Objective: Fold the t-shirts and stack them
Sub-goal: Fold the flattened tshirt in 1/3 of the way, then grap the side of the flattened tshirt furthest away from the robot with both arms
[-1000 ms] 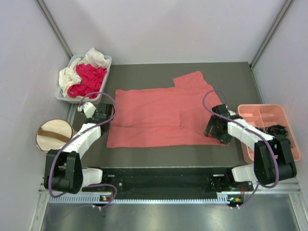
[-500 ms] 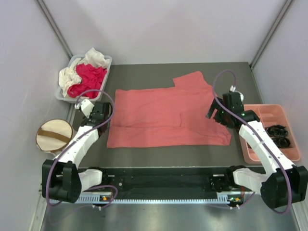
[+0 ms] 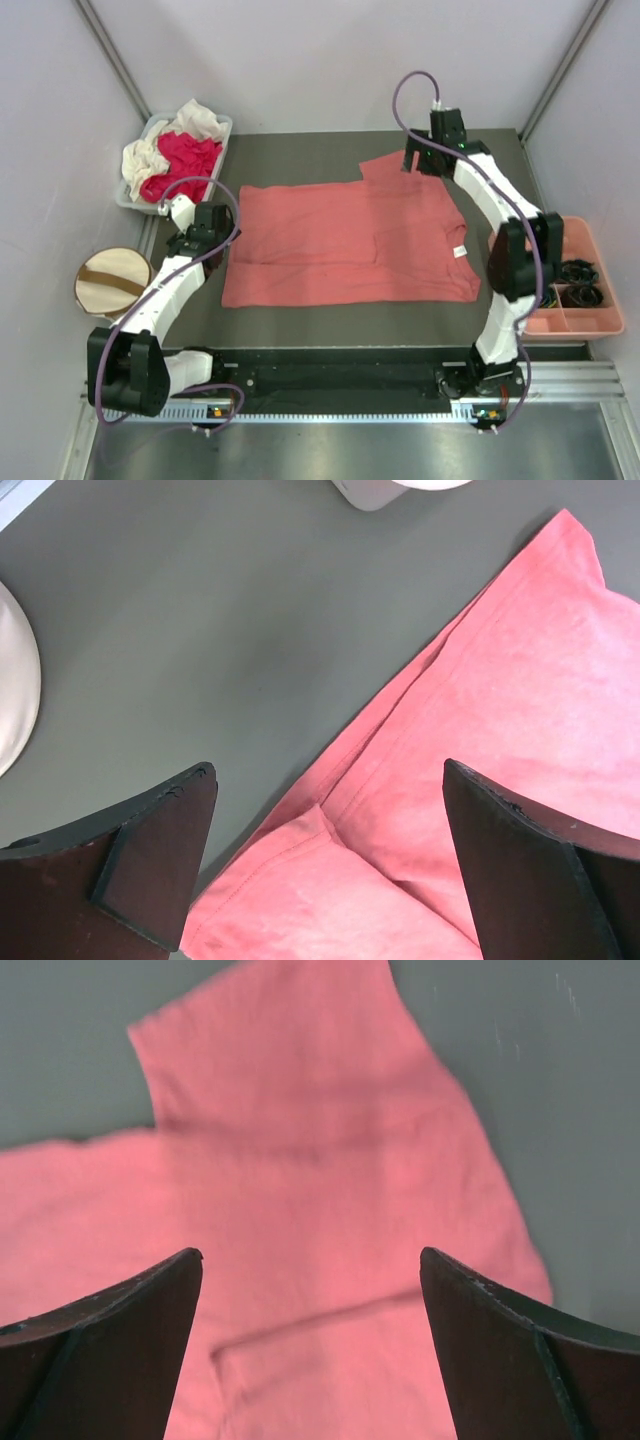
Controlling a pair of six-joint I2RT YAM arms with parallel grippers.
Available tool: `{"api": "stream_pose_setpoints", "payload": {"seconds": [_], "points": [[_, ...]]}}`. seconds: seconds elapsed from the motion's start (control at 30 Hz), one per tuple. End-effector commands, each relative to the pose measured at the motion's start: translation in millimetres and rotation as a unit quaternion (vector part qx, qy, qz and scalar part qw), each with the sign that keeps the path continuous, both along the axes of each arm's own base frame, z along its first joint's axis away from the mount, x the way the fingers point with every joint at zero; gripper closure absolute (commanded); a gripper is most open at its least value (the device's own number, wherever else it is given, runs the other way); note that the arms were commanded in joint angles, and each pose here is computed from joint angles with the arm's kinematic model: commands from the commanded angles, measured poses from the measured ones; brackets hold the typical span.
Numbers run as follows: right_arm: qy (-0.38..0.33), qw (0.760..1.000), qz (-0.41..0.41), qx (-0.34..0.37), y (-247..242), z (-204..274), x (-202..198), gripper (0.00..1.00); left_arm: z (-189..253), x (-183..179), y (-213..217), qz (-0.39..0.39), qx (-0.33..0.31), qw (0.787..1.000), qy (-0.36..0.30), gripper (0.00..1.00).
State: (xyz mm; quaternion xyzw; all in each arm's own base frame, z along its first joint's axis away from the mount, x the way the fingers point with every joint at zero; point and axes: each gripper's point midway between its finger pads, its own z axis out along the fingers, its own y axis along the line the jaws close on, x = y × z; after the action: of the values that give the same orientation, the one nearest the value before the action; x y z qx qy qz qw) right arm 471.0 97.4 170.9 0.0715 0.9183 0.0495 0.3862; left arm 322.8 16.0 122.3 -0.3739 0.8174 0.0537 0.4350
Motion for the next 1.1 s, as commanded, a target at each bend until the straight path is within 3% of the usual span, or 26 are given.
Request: {"api": "stream_pose_setpoints", "payload": {"seconds": [0.0,0.07,0.1,0.13,0.2,0.37,0.87,1.07], "points": [[-0.048,0.998,0.03,-0.004,-3,11,78,0.1,15,10,0,-0.006,0.002,1.0,-0.023,0.01],[-0.065,0.997,0.037,0.013,-6,24,109,0.1,10,7,0,-0.007,0.003,1.0,-0.018,0.01],[-0.038,0.998,0.045,0.016,-5,-11,122,0.1,10,6,0,-0.008,0.003,1.0,-0.018,0.01],[-0.062,0.996,0.059,0.026,-1,8,136,0.1,6,4,0,-0.009,0.004,1.0,-0.013,0.01],[-0.044,0.996,0.071,0.017,-5,-22,153,0.1,4,2,1,-0.008,0.006,1.0,-0.011,0.01],[-0.101,0.991,0.089,0.016,-8,-25,187,0.08,-4,0,1,-0.01,0.006,1.0,-0.001,0.01],[-0.11,0.989,0.093,0.038,1,-69,213,0.06,-17,-7,5,-0.001,0.013,1.0,0.021,0.01],[-0.117,0.988,0.092,0.05,-1,-75,219,0.11,-19,-10,7,0.004,0.017,1.0,0.022,0.01]]}}
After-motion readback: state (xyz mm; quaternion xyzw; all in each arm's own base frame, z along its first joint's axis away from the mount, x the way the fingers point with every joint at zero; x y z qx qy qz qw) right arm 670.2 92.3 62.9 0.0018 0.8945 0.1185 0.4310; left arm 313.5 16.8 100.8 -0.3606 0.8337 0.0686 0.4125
